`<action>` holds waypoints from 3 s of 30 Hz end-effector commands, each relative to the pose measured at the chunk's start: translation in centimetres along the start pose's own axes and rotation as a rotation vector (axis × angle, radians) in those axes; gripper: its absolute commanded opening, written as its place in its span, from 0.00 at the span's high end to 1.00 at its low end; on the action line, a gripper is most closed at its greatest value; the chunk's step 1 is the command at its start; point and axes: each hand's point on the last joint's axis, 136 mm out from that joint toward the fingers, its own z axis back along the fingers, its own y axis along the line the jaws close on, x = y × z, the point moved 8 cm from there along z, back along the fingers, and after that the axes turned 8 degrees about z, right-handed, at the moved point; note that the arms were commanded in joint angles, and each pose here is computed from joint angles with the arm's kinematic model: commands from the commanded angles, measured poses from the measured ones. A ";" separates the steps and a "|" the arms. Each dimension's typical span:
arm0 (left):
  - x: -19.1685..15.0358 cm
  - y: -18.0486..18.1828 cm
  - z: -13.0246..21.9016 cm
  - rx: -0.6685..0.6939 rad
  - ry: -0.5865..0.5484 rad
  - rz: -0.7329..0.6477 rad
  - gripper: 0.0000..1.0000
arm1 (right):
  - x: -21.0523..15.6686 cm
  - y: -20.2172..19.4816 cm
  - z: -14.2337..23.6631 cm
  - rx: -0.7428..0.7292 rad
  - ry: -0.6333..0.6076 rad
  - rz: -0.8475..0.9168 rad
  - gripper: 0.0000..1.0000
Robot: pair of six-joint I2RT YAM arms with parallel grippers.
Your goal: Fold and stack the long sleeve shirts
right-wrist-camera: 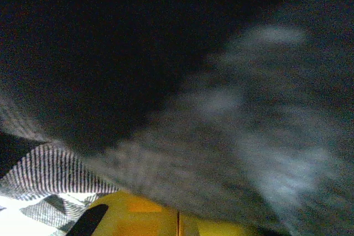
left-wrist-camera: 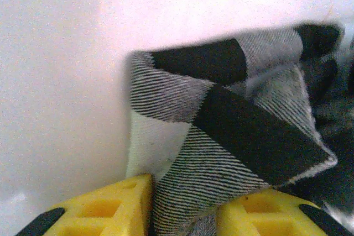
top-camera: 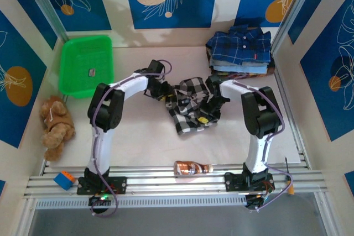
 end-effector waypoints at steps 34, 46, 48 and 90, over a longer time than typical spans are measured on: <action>12.5 -5.5 19.1 -0.417 -0.317 -0.139 0.08 | -1.6 16.3 8.1 0.490 -0.103 -0.120 0.32; 0.2 4.1 15.4 -0.109 -0.207 -0.001 0.07 | 10.0 11.4 8.9 -0.076 -0.324 0.531 0.27; -1.6 5.1 14.1 -0.098 -0.196 0.019 0.07 | 11.4 10.6 7.7 -0.055 -0.321 0.558 0.28; 3.4 5.0 5.0 -0.108 -0.170 -0.180 0.08 | 13.0 10.6 -0.7 0.047 -0.208 0.638 0.61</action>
